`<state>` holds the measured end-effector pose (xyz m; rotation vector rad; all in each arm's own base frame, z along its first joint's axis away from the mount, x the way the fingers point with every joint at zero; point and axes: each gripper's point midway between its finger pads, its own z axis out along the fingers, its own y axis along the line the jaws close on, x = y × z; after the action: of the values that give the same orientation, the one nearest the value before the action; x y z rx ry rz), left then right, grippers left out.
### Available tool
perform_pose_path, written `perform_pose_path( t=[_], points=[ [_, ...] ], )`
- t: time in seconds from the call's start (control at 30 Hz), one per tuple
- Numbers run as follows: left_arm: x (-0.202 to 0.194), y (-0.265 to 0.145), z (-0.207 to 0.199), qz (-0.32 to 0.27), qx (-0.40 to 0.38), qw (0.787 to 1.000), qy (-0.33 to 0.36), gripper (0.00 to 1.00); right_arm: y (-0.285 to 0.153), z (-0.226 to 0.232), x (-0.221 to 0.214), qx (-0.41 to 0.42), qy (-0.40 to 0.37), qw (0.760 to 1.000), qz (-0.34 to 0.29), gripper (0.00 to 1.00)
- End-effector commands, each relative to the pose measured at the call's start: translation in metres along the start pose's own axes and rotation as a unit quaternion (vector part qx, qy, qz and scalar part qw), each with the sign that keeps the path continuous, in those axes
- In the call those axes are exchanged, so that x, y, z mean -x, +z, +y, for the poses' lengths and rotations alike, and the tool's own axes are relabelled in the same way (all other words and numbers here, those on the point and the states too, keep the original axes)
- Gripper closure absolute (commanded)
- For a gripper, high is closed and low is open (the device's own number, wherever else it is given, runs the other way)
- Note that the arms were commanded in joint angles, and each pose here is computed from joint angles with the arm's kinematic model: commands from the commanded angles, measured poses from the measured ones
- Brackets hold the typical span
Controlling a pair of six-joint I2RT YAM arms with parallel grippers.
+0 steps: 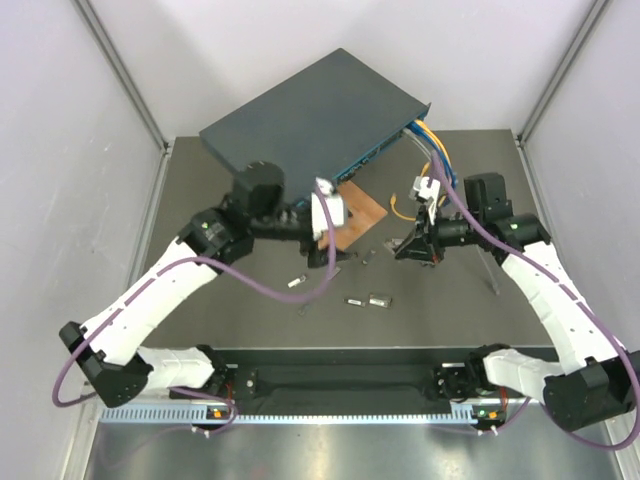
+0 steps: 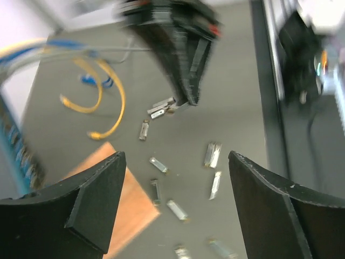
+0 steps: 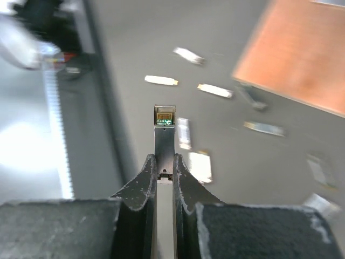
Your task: Insert the plug into the switch port
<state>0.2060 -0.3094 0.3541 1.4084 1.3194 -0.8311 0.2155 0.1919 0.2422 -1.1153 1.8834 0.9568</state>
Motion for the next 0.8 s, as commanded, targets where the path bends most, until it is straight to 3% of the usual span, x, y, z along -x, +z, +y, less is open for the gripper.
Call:
perform_pose_path(
  t=[0.0, 0.1, 0.43, 0.77],
  points=[
    [-0.009, 0.003, -0.014, 0.047, -0.031, 0.976, 0.211, 0.19, 0.001, 0.046, 0.004, 0.127, 0.04, 0.991, -0.03, 1.0],
    [-0.022, 0.016, -0.038, 0.072, -0.079, 0.953, 0.282, 0.21, 0.002, 0.064, 0.002, 0.178, 0.056, 0.982, -0.034, 1.0],
    [-0.041, 0.045, -0.068, 0.086, -0.141, 0.922, 0.349, 0.32, 0.017, 0.09, -0.006, 0.23, 0.08, 0.97, -0.01, 1.0],
    [-0.052, 0.064, -0.083, 0.1, -0.151, 0.918, 0.354, 0.51, 0.022, 0.098, -0.003, 0.251, 0.081, 0.965, 0.001, 1.0]
  ],
)
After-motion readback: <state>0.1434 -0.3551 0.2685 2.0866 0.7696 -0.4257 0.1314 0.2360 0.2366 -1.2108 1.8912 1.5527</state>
